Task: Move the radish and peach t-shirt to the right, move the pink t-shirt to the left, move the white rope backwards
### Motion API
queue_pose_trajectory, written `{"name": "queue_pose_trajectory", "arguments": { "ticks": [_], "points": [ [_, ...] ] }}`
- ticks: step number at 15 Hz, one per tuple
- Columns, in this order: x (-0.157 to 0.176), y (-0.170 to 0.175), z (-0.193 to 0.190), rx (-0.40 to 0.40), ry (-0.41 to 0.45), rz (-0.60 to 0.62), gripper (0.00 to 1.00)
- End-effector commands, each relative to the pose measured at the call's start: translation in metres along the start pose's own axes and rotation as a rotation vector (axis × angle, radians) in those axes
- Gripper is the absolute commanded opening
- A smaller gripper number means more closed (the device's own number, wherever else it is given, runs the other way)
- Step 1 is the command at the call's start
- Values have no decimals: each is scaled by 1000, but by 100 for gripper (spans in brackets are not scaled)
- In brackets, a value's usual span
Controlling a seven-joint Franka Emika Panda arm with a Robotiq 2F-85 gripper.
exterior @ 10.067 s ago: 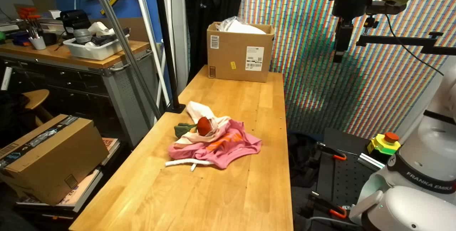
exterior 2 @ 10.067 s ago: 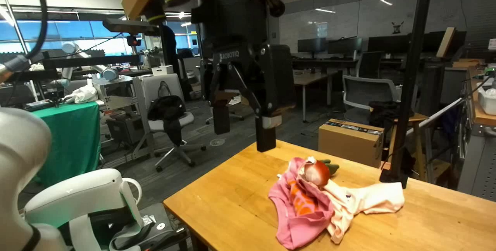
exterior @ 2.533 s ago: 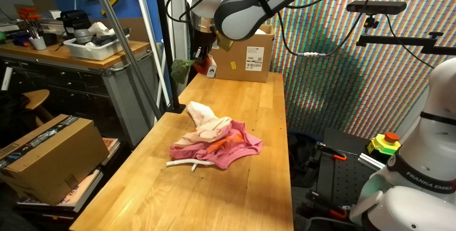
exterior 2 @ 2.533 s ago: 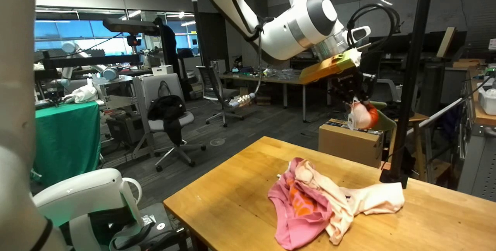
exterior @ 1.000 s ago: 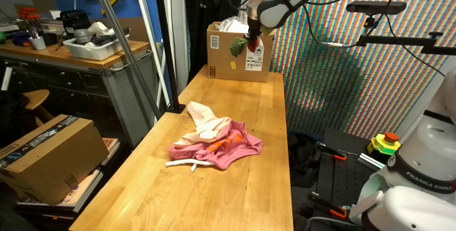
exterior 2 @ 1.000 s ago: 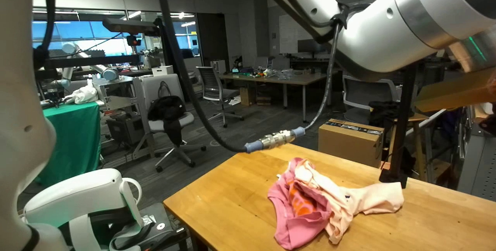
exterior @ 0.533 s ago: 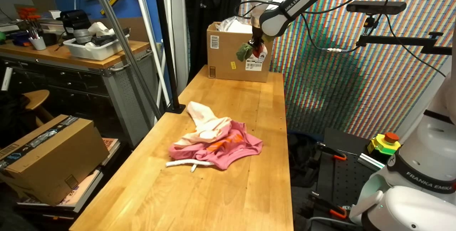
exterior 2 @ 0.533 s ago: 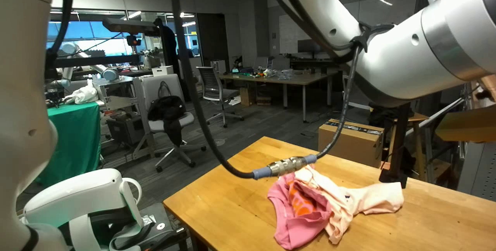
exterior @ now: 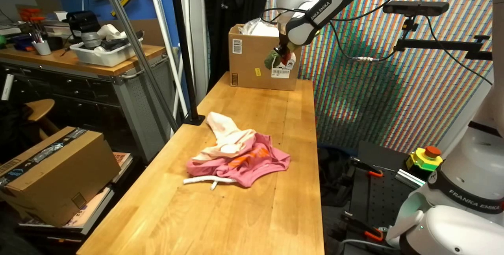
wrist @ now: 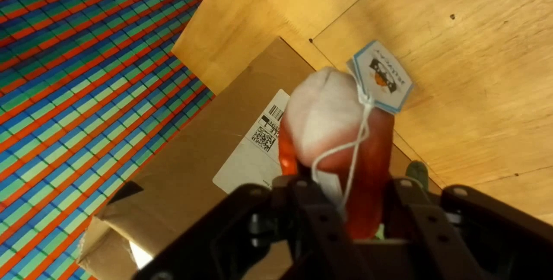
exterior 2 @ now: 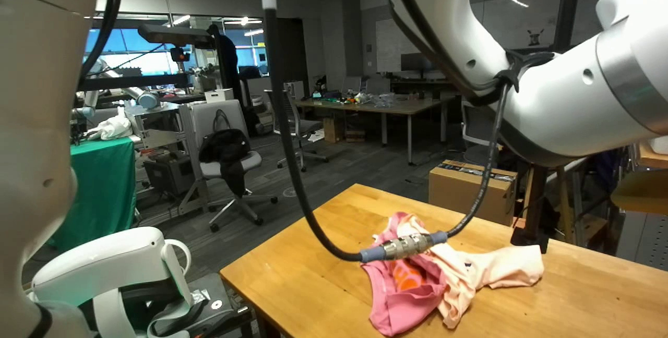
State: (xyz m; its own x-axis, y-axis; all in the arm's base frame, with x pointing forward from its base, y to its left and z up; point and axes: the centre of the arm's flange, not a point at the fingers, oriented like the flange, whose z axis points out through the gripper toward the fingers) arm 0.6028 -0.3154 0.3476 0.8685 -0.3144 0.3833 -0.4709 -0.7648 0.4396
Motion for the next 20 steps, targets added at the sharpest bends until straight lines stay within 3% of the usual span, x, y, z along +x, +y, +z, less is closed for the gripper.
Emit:
{"name": "queue_pose_trajectory", "arguments": {
  "ticks": [1, 6, 13, 20],
  "points": [
    [12, -1, 2, -13, 26, 36, 63],
    [11, -9, -2, -22, 28, 22, 99],
    [0, -48, -34, 7, -10, -108, 100],
    [-36, -133, -88, 164, -69, -401, 100]
  ]
}}
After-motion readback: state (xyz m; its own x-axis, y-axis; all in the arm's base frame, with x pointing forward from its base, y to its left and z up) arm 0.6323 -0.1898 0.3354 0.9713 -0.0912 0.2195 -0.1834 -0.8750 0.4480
